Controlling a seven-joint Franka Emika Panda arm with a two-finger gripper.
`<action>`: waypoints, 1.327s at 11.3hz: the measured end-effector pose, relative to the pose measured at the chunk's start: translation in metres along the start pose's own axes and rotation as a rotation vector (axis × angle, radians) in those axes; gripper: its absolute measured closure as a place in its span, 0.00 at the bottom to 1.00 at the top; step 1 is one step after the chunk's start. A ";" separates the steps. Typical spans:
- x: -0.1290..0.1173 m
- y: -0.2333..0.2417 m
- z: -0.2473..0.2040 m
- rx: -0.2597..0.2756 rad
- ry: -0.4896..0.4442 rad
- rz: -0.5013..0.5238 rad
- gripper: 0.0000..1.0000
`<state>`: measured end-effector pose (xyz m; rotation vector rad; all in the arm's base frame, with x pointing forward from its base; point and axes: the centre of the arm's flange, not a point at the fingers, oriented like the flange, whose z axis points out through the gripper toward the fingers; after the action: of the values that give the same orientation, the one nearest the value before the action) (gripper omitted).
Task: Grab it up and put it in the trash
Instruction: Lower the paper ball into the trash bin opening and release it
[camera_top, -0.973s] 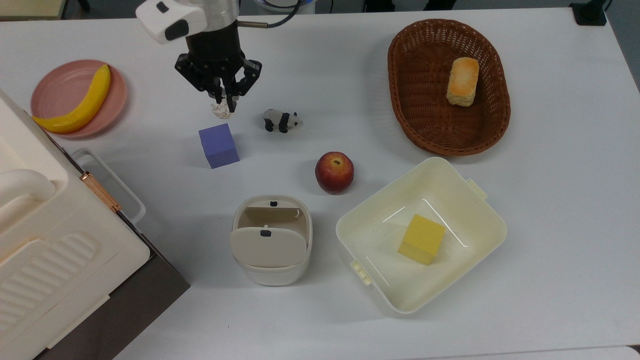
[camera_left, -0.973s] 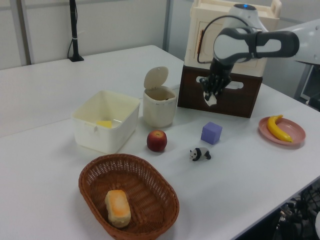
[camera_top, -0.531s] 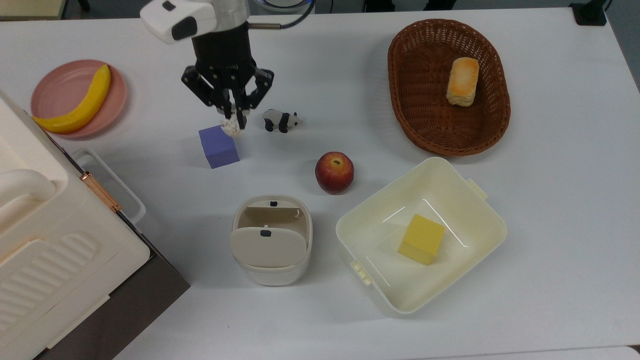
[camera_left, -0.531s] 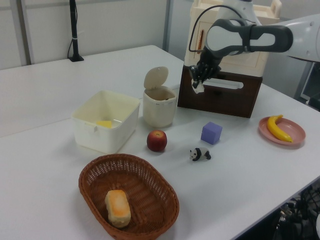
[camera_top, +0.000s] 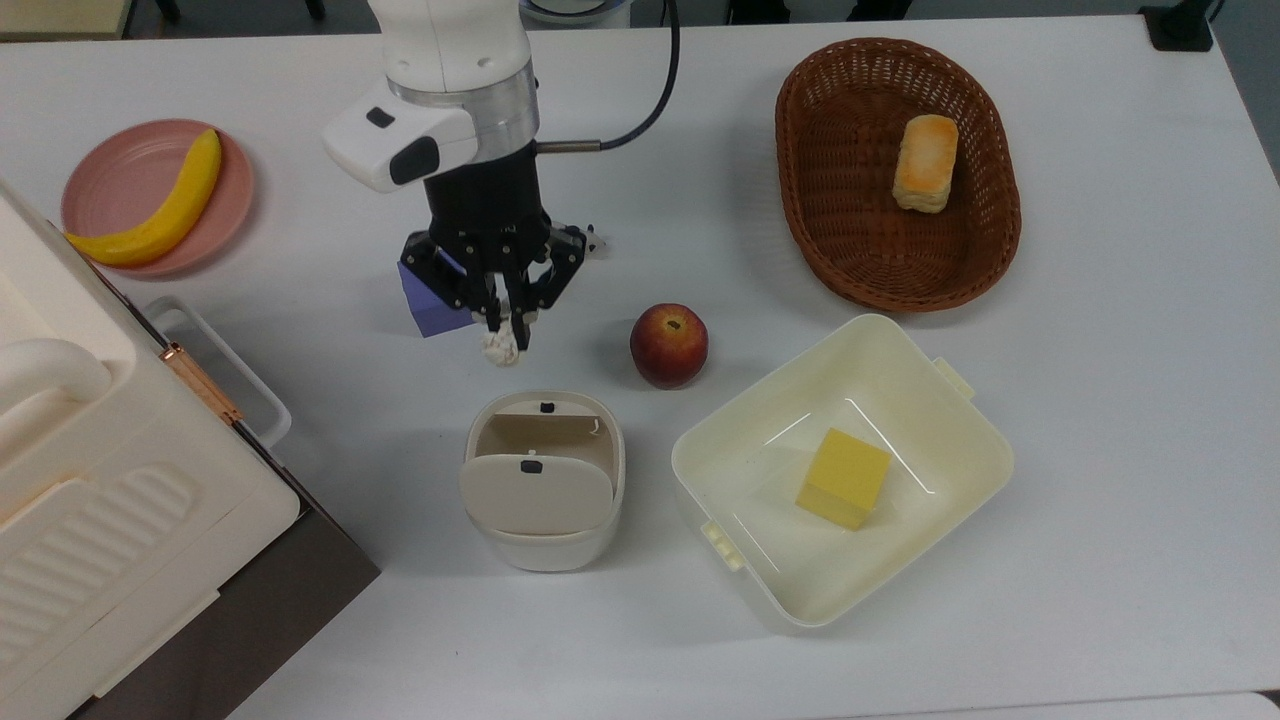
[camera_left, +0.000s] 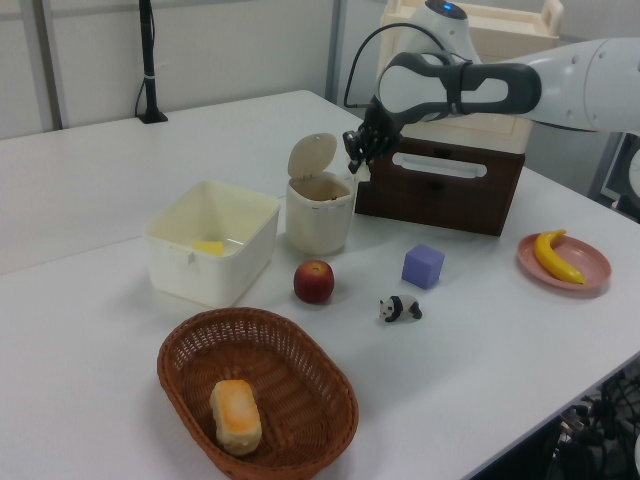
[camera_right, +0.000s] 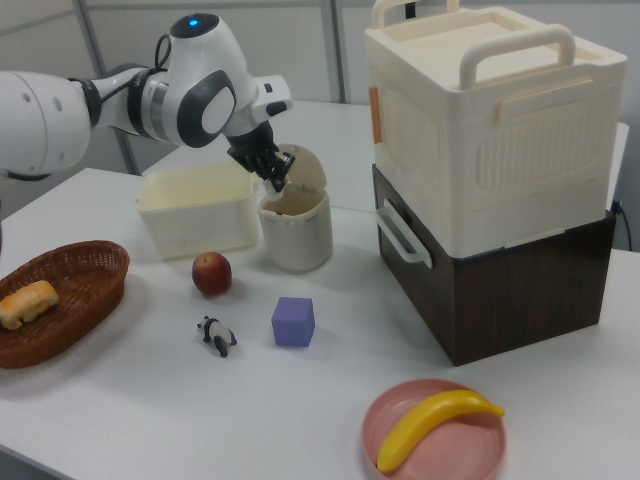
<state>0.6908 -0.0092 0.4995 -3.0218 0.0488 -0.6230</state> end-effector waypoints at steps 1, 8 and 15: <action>0.007 -0.002 0.004 -0.004 0.045 -0.012 0.85; 0.018 0.004 0.044 -0.033 0.076 -0.038 0.85; 0.020 -0.010 0.062 -0.037 0.113 -0.076 0.84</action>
<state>0.7336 0.0035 0.4510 -3.0333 -0.0507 -0.8086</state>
